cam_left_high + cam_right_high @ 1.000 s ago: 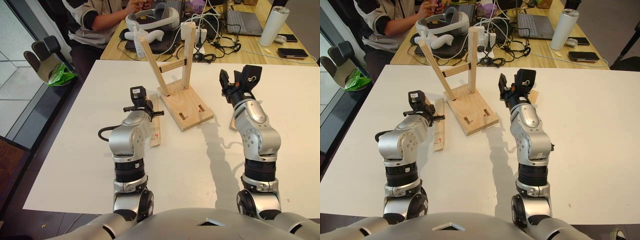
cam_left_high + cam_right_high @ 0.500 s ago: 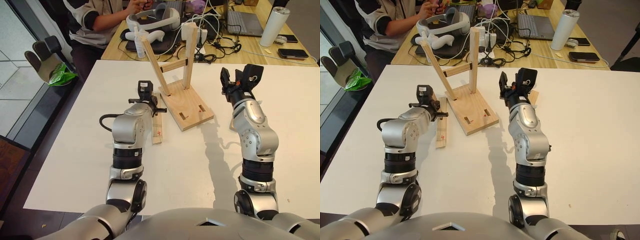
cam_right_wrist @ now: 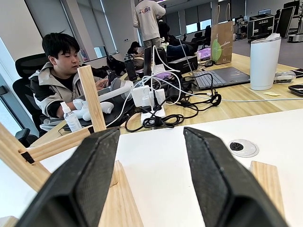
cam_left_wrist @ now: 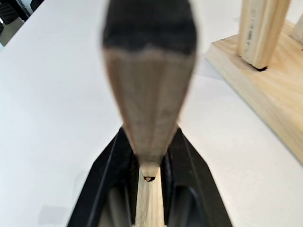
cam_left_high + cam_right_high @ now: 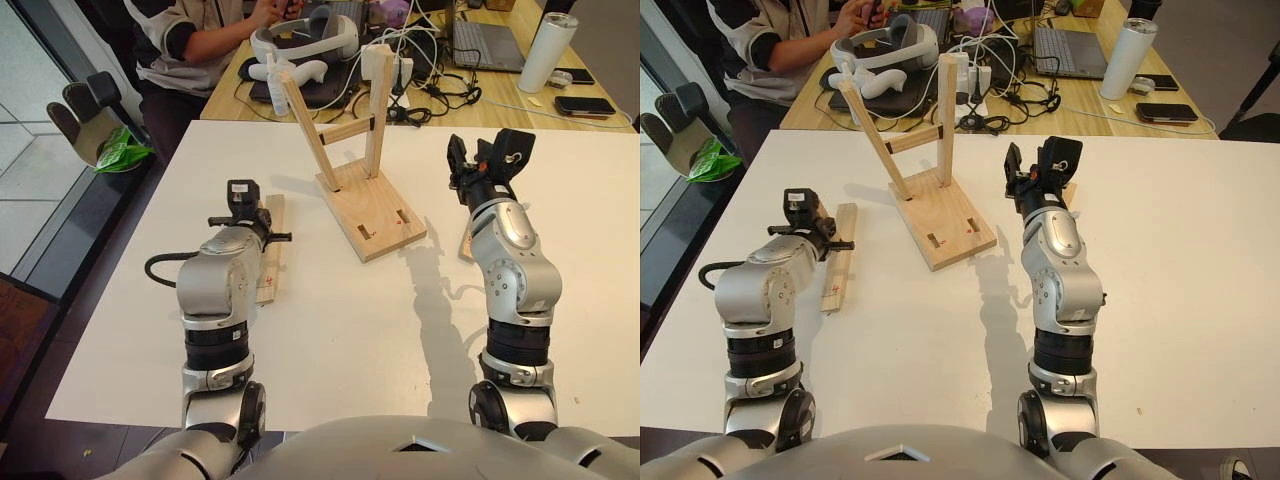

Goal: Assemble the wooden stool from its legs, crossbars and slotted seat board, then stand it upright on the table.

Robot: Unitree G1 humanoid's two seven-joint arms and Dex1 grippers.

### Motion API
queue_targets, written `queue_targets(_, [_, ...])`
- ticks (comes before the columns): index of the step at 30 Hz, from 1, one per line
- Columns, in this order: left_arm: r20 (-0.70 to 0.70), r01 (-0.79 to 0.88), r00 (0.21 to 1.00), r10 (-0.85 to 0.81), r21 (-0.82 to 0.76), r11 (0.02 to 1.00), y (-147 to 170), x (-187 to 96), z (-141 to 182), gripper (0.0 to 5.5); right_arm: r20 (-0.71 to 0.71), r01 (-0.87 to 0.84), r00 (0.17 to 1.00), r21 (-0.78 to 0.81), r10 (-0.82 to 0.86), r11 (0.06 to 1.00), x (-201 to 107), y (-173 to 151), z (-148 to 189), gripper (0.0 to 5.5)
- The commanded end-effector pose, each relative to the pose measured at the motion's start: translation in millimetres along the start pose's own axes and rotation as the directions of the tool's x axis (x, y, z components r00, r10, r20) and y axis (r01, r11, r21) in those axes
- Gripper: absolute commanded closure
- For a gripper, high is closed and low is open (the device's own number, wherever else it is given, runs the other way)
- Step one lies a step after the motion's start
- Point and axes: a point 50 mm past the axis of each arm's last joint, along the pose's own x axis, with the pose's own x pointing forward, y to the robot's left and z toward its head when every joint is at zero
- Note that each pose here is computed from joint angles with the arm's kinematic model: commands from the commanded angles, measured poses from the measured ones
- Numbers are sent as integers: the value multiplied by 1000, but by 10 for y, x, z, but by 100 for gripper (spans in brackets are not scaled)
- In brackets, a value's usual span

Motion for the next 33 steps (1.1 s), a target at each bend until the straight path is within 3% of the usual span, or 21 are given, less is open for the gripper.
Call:
queue_targets(1, [-1,-17,1000,17,-42,999,83,11,-155,509,-4,0,1000,-9,0,1000,-2,-5,7,300])
queue_targets(5, [17,-41,999,42,-66,997,218,4,-350,509,-7,3,1000,-16,-3,1000,-12,-26,14,300])
queue_targets(9, [-121,24,992,-24,5,1000,306,66,-617,509,-9,-3,1000,-16,3,1000,-3,-8,15,300])
queue_targets(17, [-253,131,960,-122,21,991,463,230,-655,509,-11,-12,1000,-18,12,1000,6,5,19,300])
queue_targets(20, [-164,148,976,-144,15,989,362,230,-533,509,-12,-11,1000,-20,11,1000,2,0,22,300])
queue_targets(24, [94,264,961,-261,-21,964,56,135,-38,509,-13,-5,1000,-23,5,1000,0,-20,24,300])
queue_targets(27, [113,348,931,-348,25,937,-93,65,-6,509,-14,-8,1000,-22,8,1000,6,-5,21,300])
queue_targets(33, [95,327,936,-340,130,936,-77,42,-74,509,-14,-9,1000,-22,9,1000,10,-2,23,300])
